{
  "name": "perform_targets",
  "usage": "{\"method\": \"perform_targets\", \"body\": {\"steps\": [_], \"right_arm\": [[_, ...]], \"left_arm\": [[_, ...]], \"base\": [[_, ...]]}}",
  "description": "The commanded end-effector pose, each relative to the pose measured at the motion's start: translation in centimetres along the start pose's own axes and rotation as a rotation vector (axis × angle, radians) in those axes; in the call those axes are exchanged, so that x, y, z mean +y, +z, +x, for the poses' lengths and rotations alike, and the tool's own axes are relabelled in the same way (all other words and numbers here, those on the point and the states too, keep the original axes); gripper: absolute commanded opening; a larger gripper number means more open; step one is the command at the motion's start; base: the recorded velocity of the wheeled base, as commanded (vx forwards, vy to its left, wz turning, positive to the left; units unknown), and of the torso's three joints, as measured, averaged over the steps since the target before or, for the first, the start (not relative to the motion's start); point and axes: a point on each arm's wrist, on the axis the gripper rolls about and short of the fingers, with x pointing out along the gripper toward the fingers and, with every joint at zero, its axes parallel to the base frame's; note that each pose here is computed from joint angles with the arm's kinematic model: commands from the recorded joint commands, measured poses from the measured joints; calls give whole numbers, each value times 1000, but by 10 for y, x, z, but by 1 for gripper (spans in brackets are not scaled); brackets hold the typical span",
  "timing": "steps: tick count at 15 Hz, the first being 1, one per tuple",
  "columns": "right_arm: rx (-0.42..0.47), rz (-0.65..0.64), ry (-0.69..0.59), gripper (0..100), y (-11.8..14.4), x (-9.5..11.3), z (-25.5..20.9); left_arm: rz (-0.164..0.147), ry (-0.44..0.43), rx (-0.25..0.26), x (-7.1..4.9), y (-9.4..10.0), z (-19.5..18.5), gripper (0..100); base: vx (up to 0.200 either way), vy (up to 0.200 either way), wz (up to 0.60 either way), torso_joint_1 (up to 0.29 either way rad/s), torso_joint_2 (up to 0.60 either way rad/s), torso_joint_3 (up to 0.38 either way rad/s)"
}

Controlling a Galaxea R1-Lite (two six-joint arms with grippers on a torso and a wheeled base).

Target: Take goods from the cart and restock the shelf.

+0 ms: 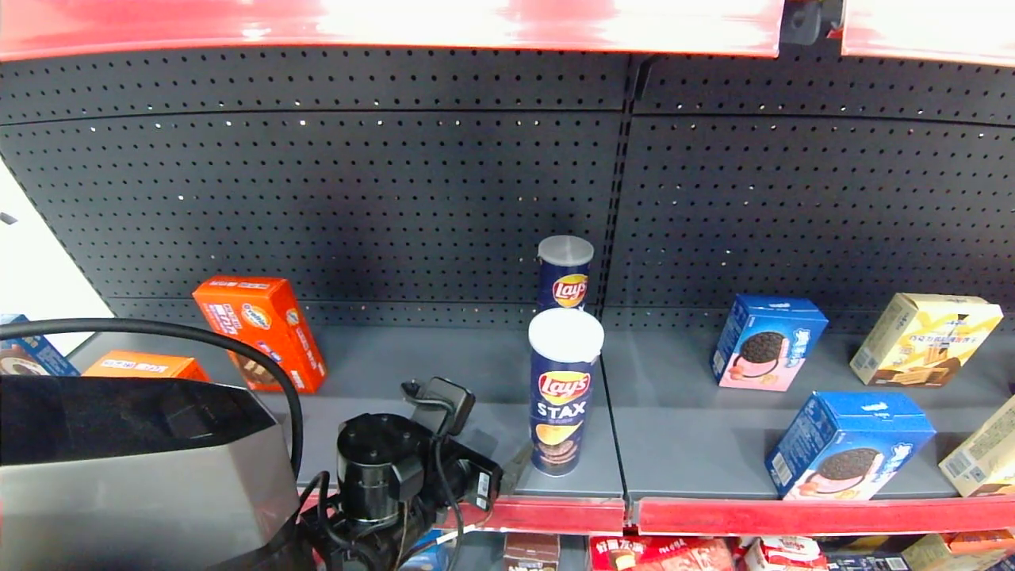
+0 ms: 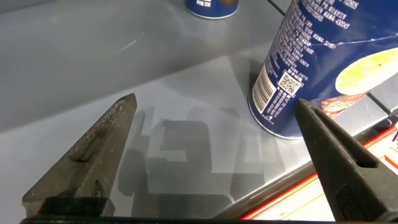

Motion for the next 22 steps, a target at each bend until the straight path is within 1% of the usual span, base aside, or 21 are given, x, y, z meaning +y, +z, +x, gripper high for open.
{"method": "perform_targets", "body": {"steps": [1,3,4,5,6,7,8,9,10,12,13,14,15,16,17,18,19,20,21,22], "right_arm": [[3,-2,1,100,0,0,0],[0,-1,0,100,0,0,0],[-2,0,1,100,0,0,0],[-2,-1,12,100,0,0,0],[-1,-1,16,100,0,0,1],[0,-2,16,100,-1,0,1],[0,-3,19,100,0,0,1],[1,-3,21,100,0,0,1],[3,-6,35,100,2,0,3],[13,-13,55,100,5,1,7],[12,-13,60,100,7,2,9],[6,-10,58,100,9,2,11],[8,-11,58,100,9,2,11],[0,-8,64,100,12,3,14],[-1,-7,70,100,13,3,15],[-7,-6,86,100,15,4,18],[-10,-3,98,100,16,5,21],[-16,5,109,100,17,6,22],[-7,35,121,100,18,7,25],[4,52,125,100,19,8,26]], "left_arm": [[-2,-1,-1,0,0,0,100],[-5,28,10,9,-1,-6,100],[-11,56,15,19,0,-10,100],[-23,94,-12,31,10,-20,100],[-29,110,-31,36,16,-23,100],[-42,149,-59,48,24,-31,100],[-53,192,-100,60,36,-45,100],[-55,199,-116,62,39,-48,100],[-61,237,-167,67,53,-63,100],[-51,326,-164,68,60,-78,100],[-49,399,-144,68,64,-90,100],[-47,419,-136,64,68,-102,100],[-47,419,-134,64,69,-103,100],[-53,417,-166,61,82,-134,100],[-56,427,-173,61,85,-143,100],[-70,469,-189,62,89,-166,100],[-101,530,-202,67,85,-178,100],[-119,600,-195,72,76,-188,100],[-127,652,-193,75,65,-204,100],[-127,685,-201,75,53,-223,100]], "base": [[0,0,0,0,0,0],[0,0,0,0,0,0],[0,0,0,0,0,0],[0,0,0,0,0,0],[0,0,0,0,0,0],[0,0,0,0,0,0],[0,0,0,0,0,0],[0,0,0,0,0,0],[0,0,0,0,0,0],[0,0,0,0,0,0],[0,0,0,0,0,0],[0,0,0,0,0,0],[0,0,0,0,0,0],[0,0,0,0,0,0],[0,0,0,0,0,0],[0,0,0,0,0,0],[0,0,0,0,0,0],[0,0,0,0,0,0],[0,0,0,0,0,0],[0,0,0,0,0,0]]}}
